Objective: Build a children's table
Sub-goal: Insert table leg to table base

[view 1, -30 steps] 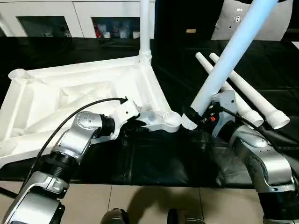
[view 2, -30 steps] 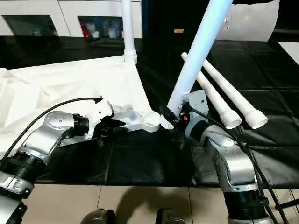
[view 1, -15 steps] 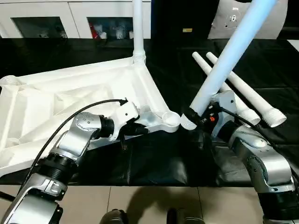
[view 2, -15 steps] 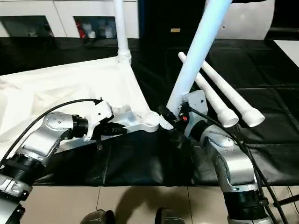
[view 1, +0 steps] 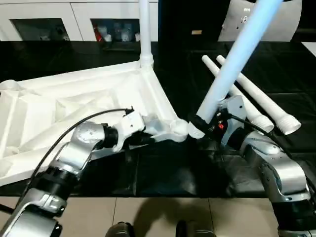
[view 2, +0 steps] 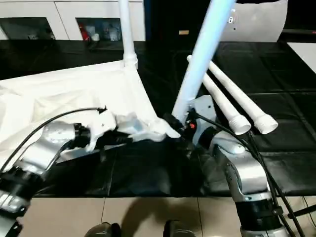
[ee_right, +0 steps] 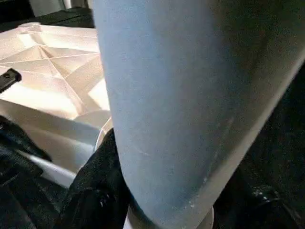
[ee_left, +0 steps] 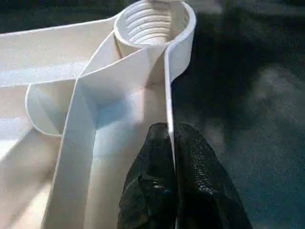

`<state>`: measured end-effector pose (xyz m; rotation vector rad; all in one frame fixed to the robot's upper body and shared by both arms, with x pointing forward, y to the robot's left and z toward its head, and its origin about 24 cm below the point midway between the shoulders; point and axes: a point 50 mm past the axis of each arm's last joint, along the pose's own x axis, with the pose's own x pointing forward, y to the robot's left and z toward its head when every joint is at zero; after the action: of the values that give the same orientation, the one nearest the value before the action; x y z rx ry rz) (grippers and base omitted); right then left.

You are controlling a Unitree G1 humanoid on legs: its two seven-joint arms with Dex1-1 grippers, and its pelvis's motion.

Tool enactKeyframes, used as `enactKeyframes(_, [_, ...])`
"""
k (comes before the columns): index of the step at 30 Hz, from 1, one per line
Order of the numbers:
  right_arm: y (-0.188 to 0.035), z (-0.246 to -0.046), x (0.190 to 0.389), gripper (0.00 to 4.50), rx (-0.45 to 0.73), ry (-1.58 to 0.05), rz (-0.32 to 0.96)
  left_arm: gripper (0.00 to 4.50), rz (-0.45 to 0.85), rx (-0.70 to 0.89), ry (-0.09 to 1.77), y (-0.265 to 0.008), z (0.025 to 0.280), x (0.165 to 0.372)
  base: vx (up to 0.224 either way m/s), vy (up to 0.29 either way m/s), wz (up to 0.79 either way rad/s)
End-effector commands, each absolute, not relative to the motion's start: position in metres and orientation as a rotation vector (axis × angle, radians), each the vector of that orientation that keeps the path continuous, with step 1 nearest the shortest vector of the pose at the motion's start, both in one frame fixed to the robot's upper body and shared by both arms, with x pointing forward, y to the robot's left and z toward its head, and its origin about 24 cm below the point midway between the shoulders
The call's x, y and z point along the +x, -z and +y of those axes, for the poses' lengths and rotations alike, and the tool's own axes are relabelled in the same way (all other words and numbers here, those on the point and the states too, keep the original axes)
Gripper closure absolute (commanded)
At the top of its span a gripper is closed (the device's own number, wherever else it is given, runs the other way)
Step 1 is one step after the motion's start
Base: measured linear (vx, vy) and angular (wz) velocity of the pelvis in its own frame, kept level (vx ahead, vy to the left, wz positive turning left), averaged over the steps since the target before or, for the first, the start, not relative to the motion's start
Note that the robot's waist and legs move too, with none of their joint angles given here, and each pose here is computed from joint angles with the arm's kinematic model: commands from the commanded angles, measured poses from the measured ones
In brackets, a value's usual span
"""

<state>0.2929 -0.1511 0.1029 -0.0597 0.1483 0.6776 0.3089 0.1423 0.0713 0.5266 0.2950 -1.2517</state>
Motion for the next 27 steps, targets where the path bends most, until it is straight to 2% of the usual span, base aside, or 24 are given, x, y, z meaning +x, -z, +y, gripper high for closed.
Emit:
enactKeyframes(1, [-0.111,-0.146,0.293,2.61,-0.082,-0.718,0.131,4.5,0.272,0.537,1.366,-0.068,0.135,0.3,0.0,0.0,0.0])
enactKeyframes(6, [-0.11,-0.145,0.29,2.61,-0.084,-0.742,0.139,4.5,0.289,0.559,1.403,-0.067,0.135,0.298,0.0,0.0,0.0])
enactKeyframes(14, [-0.108,-0.14,0.287,2.61,-0.074,-0.778,0.153,4.5,0.307,0.515,1.353,-0.065,0.142,0.299,0.0,0.0,0.0])
enactKeyframes(20, [-0.108,-0.137,0.287,2.61,-0.071,-0.789,0.154,4.5,0.309,0.554,1.283,-0.065,0.145,0.299,0.0,0.0,0.0])
enactKeyframes(22, [-0.108,-0.136,0.288,2.61,-0.07,-0.79,0.153,4.06,0.348,0.543,1.249,-0.066,0.148,0.298,0.0,0.0,0.0])
enactKeyframes(27, [-0.106,-0.135,0.286,2.61,-0.06,-0.787,0.154,3.73,0.343,0.501,1.248,-0.073,0.147,0.291,0.0,0.0,0.0])
